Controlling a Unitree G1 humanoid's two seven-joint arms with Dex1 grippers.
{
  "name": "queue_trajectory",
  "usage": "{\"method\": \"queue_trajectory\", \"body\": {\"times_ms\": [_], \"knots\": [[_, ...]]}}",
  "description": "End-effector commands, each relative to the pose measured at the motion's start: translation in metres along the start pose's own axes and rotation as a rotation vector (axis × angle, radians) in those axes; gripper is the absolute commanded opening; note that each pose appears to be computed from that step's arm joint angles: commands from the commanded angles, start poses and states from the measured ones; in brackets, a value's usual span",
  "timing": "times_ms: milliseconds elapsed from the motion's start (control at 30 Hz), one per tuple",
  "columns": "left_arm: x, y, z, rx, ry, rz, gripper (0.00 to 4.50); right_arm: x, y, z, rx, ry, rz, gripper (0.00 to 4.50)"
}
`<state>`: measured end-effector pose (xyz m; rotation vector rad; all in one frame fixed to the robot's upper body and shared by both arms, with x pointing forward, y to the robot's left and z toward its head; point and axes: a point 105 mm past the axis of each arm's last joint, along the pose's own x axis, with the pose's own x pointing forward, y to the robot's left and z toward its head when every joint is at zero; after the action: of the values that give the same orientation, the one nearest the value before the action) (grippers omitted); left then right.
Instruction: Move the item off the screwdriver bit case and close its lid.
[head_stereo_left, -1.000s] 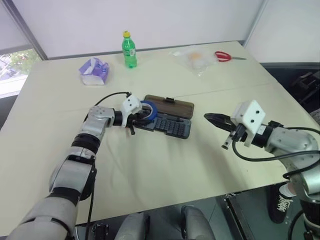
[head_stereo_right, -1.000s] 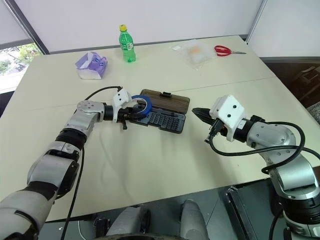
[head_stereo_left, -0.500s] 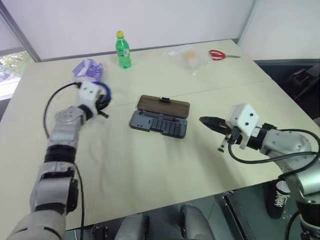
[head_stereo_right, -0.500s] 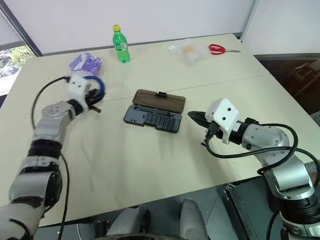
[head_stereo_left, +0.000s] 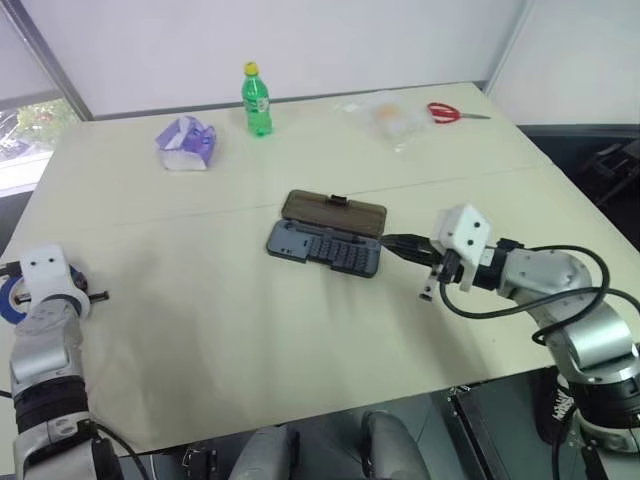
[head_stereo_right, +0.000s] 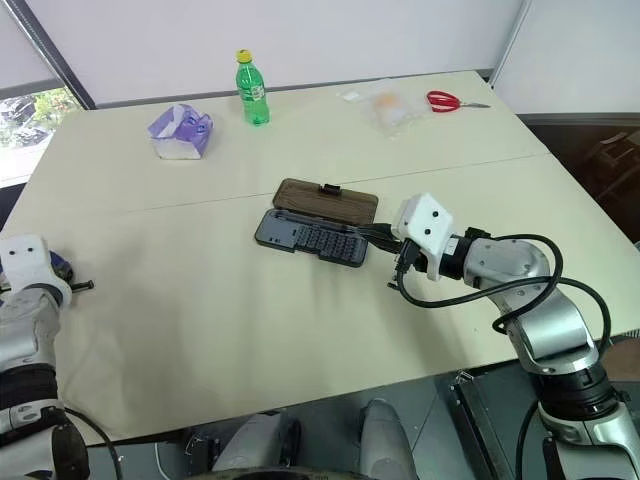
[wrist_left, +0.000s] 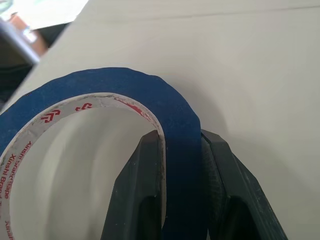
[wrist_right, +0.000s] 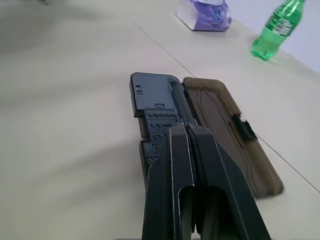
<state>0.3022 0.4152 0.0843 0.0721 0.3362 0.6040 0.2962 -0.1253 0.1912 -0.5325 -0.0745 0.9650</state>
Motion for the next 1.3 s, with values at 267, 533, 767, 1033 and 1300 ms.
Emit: {"method": "queue_trajectory", "body": {"times_ms": [267,533,767,1033,1300], "knots": [[0.0,0.02,-0.025,-0.074,0.072,0.112,2.3,-0.004,0.0,0.011,-0.036,-0.027,-0.015,0.0],[0.0,0.011,-0.002,-0.071,-0.023,0.095,4.47,-0.008,0.0,0.01,-0.032,-0.017,-0.028,0.0],[-0.015,-0.056,0.063,-0.051,-0.224,-0.181,4.47,-0.005,-0.007,0.009,-0.004,-0.039,-0.074,0.0],[-0.078,-0.182,0.084,0.047,-0.319,-0.866,4.5,0.013,-0.046,-0.001,0.207,-0.083,-0.293,0.54],[-0.126,-0.224,0.071,0.13,-0.323,-1.299,4.5,0.048,-0.074,-0.004,0.422,-0.058,-0.387,4.44]]}}
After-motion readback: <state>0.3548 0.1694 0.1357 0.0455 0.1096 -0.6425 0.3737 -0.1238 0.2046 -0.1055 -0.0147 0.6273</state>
